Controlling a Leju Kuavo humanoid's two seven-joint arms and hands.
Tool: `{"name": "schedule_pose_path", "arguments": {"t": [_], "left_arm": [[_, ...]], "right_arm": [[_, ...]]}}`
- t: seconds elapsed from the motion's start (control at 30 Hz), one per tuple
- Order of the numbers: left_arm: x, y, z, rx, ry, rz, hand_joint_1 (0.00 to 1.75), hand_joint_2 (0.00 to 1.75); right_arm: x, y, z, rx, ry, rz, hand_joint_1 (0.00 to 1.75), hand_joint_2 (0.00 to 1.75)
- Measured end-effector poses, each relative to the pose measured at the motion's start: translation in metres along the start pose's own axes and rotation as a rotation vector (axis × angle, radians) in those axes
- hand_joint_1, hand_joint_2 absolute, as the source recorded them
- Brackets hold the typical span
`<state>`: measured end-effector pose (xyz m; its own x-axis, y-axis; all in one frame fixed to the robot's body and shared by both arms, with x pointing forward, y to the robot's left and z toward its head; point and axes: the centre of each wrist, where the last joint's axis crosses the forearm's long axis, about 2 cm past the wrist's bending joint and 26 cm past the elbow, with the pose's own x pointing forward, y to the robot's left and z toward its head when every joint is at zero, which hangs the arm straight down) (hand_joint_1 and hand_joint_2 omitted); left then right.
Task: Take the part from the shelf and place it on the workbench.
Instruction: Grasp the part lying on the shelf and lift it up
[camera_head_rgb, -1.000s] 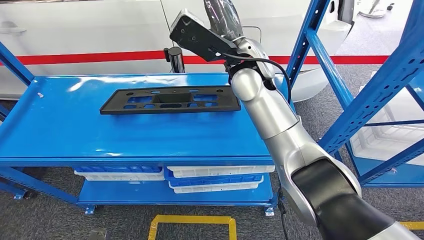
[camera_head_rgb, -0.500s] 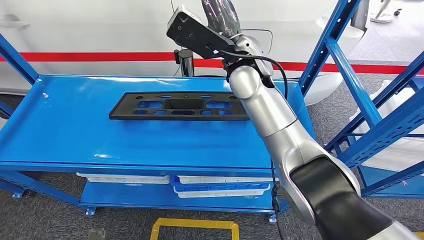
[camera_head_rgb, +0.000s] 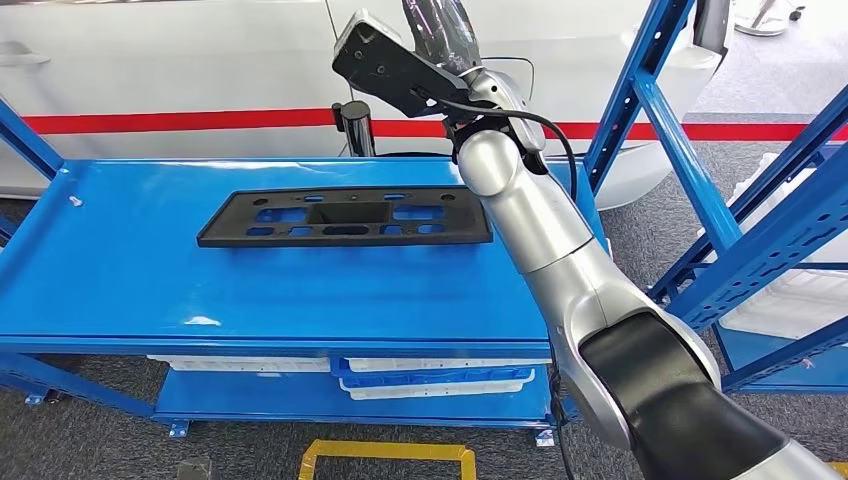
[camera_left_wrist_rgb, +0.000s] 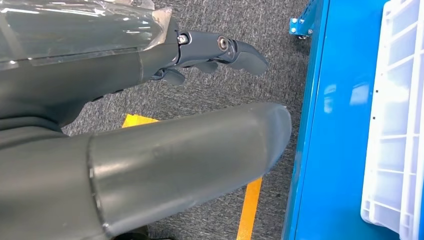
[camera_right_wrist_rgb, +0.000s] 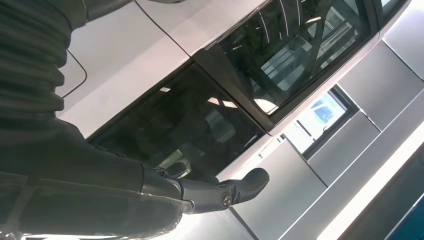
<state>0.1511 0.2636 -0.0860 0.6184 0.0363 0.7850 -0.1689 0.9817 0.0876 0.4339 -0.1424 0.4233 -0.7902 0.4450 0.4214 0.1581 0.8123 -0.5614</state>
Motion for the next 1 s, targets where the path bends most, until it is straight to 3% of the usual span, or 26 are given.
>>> {"name": "schedule_pose_path", "arguments": {"t": [0.83, 0.93, 1.0], "left_arm": [[-0.001, 0.002, 0.0, 0.015, 0.005, 0.01, 0.0, 0.0], [-0.002, 0.002, 0.001, 0.017, 0.006, 0.004, 0.0, 0.0], [-0.002, 0.002, 0.001, 0.02, 0.006, -0.007, 0.0, 0.0]], "right_arm": [[0.0, 0.005, -0.003, 0.019, -0.025, -0.019, 0.0, 1.75], [-0.004, 0.018, 0.007, 0.102, -0.037, 0.023, 0.0, 1.75], [-0.011, 0.04, 0.027, 0.17, -0.036, 0.049, 0.0, 1.75]]}}
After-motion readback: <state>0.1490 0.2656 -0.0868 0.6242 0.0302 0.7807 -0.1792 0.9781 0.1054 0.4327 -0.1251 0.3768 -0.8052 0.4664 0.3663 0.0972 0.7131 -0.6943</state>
